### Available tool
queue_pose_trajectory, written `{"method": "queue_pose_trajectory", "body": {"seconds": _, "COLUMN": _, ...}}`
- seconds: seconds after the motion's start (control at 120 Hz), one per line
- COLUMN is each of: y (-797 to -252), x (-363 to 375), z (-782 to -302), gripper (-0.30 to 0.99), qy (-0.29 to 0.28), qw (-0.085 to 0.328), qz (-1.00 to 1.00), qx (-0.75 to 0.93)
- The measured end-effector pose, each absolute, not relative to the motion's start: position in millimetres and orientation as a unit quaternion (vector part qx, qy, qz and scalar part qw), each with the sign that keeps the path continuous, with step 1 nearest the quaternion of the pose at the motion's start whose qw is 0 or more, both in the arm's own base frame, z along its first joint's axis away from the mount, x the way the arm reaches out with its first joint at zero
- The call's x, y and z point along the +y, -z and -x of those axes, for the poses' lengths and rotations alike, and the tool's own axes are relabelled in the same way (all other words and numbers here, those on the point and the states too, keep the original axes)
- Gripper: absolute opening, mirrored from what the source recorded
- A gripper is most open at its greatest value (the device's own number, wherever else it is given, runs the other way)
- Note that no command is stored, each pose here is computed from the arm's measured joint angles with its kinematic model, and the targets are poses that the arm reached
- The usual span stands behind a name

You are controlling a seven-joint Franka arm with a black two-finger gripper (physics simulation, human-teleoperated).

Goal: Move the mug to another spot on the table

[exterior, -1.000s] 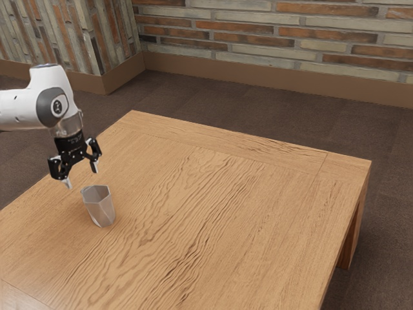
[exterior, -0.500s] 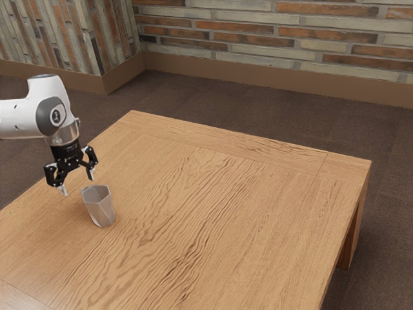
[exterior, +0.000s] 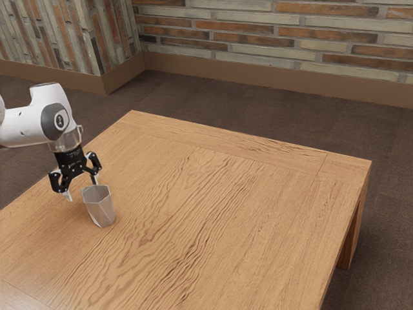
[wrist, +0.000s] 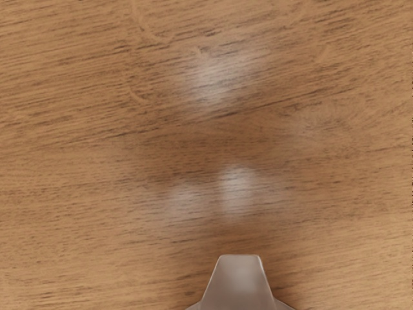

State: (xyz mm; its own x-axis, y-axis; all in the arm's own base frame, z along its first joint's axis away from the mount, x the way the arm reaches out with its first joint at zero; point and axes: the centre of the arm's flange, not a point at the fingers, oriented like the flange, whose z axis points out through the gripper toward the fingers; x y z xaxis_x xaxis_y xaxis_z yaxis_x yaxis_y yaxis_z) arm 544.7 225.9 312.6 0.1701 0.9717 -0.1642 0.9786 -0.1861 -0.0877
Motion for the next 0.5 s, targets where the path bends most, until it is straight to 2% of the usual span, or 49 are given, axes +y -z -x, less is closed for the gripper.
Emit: {"method": "queue_pose_trajectory", "body": {"seconds": 0.5, "y": -290, "x": 228, "z": -544, "gripper": 0.69, "qy": 0.115, "qw": 0.042, "qz": -0.761, "qx": 0.637}}
